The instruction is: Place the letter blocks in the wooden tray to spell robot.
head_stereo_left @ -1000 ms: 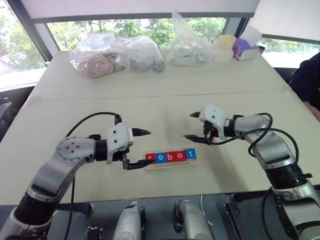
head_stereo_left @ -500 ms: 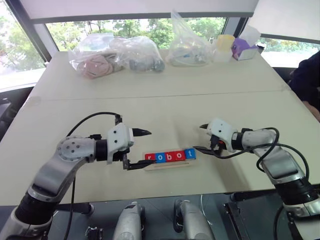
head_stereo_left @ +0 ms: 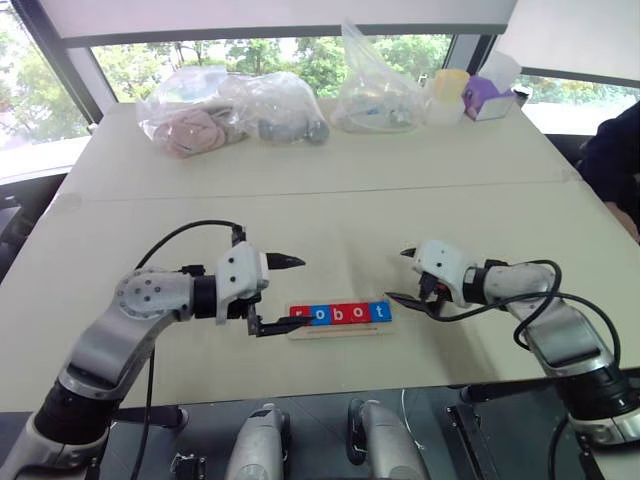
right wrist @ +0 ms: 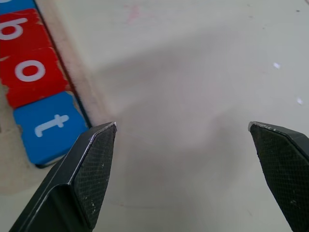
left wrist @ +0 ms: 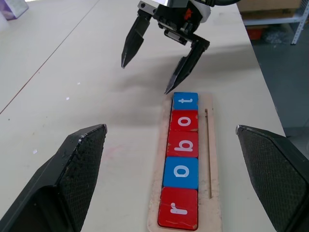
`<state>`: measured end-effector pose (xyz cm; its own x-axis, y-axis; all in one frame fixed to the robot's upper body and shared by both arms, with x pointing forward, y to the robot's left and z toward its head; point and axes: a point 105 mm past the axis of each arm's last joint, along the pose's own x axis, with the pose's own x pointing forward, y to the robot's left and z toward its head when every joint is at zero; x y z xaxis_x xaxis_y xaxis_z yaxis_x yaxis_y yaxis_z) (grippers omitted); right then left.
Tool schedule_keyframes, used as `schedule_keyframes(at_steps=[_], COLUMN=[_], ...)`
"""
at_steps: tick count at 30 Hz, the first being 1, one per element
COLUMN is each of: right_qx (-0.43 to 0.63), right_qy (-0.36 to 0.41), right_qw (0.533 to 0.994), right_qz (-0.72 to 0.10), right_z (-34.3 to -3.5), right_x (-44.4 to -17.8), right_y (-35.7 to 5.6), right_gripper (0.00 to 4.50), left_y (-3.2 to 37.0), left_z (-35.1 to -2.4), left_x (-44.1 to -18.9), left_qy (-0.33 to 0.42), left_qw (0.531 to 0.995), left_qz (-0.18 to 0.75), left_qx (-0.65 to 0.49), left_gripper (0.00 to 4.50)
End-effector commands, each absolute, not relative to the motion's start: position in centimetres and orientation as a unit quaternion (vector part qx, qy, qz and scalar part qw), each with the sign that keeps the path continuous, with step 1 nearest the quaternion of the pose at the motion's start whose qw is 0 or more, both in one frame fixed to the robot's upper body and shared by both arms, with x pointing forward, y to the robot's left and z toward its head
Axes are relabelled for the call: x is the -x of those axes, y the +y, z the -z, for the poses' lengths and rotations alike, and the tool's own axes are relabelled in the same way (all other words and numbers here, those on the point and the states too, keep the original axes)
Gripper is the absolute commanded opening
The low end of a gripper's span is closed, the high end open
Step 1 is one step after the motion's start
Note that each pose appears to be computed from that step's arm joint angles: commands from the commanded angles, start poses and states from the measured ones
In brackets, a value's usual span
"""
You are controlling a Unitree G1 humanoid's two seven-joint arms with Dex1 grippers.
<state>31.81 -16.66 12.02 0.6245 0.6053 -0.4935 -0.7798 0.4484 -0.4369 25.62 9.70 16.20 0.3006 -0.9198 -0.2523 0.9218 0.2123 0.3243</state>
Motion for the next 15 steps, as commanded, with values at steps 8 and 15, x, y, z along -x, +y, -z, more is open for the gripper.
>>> schedule_keyframes(at_steps=[8,15], right_qx=[0.221,0.184], right_qy=[0.166,0.199], right_qw=[0.847,0.839], right_qz=[-0.454,-0.473], right_z=[-16.2,-16.8], right_x=[-26.2,-23.3], right_y=[-18.2,-18.3], right_gripper=[4.44,4.44], left_y=[11.4,12.6], left_z=[-16.4,-15.6], left_x=[-24.5,-23.5], left_qy=[0.026,0.063], left_qw=[0.800,0.811], left_qz=[0.567,0.553], left_qx=[-0.195,-0.178], left_gripper=[4.50,4.50])
